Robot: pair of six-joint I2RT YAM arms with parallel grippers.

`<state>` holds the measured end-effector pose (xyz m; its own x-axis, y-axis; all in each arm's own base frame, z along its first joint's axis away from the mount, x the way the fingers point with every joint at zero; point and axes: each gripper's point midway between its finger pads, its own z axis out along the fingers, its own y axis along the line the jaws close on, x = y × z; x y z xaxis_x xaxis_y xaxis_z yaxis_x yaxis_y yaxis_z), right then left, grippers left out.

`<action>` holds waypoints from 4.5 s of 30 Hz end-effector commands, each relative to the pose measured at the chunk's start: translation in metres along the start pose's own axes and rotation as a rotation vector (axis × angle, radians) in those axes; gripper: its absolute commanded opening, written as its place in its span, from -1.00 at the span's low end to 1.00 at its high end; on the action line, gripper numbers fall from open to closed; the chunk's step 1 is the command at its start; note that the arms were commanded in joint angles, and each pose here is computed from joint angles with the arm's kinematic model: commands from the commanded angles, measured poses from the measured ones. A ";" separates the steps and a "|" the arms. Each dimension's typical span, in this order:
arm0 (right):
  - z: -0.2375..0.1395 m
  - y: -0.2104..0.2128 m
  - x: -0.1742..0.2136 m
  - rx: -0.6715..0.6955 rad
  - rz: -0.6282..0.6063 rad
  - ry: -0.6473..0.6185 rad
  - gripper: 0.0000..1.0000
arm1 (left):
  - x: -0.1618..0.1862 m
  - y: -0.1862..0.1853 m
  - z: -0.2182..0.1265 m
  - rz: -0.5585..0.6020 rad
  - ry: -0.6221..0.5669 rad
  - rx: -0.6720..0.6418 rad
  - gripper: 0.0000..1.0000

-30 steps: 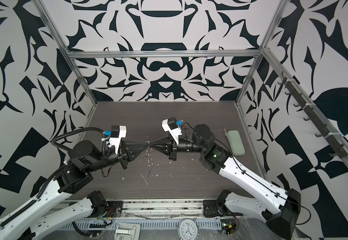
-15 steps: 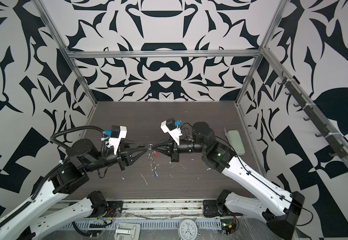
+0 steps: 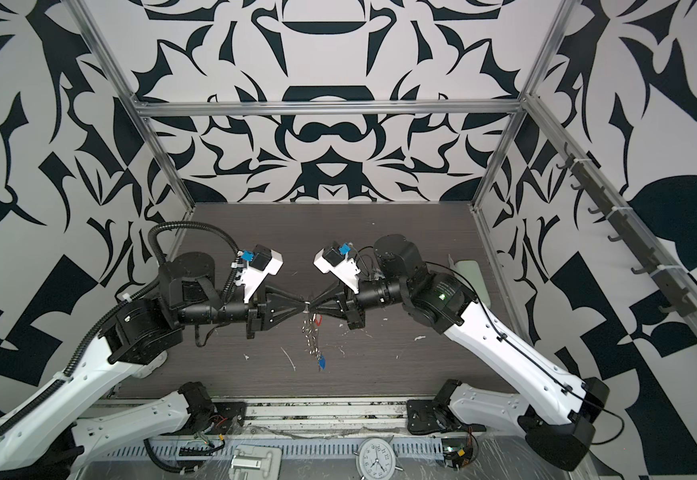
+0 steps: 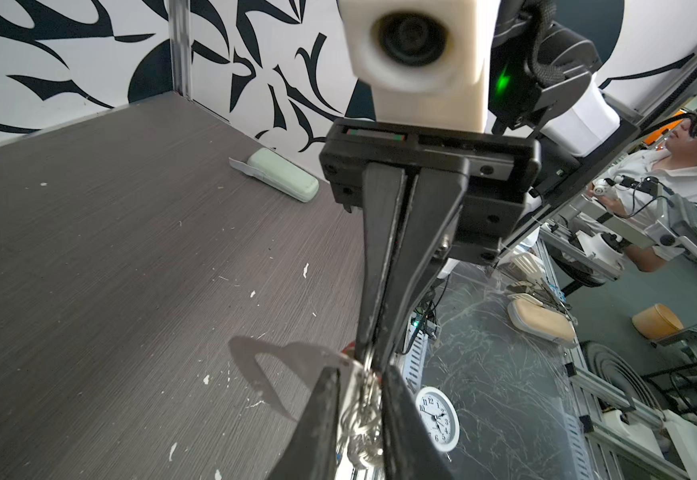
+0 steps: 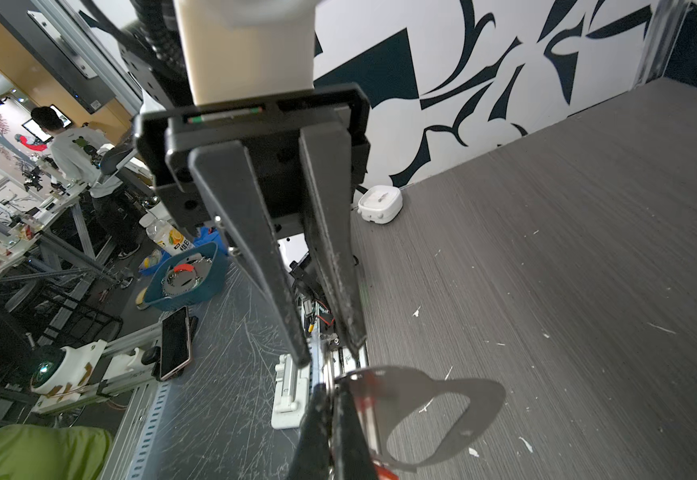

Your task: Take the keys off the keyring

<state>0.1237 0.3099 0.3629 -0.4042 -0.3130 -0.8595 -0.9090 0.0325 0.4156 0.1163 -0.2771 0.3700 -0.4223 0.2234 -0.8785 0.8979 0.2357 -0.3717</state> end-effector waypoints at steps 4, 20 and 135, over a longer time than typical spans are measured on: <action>-0.009 0.015 -0.018 -0.031 -0.060 -0.029 -1.00 | 0.008 -0.008 -0.001 -0.010 0.062 0.041 -0.70; -0.005 0.013 -0.019 -0.038 -0.039 0.000 -1.00 | 0.002 -0.003 -0.001 0.006 0.053 0.005 -0.75; 0.026 -0.002 0.018 0.206 -0.338 -0.243 -0.71 | -0.033 0.002 -0.025 0.085 -0.445 -0.009 -1.00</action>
<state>0.1315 0.3260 0.3410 -0.0696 -0.0854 -0.9939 -0.9714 0.2327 0.0480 0.1310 -0.2640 0.3844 -0.3269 -0.1281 -0.9363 0.9003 0.2592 -0.3497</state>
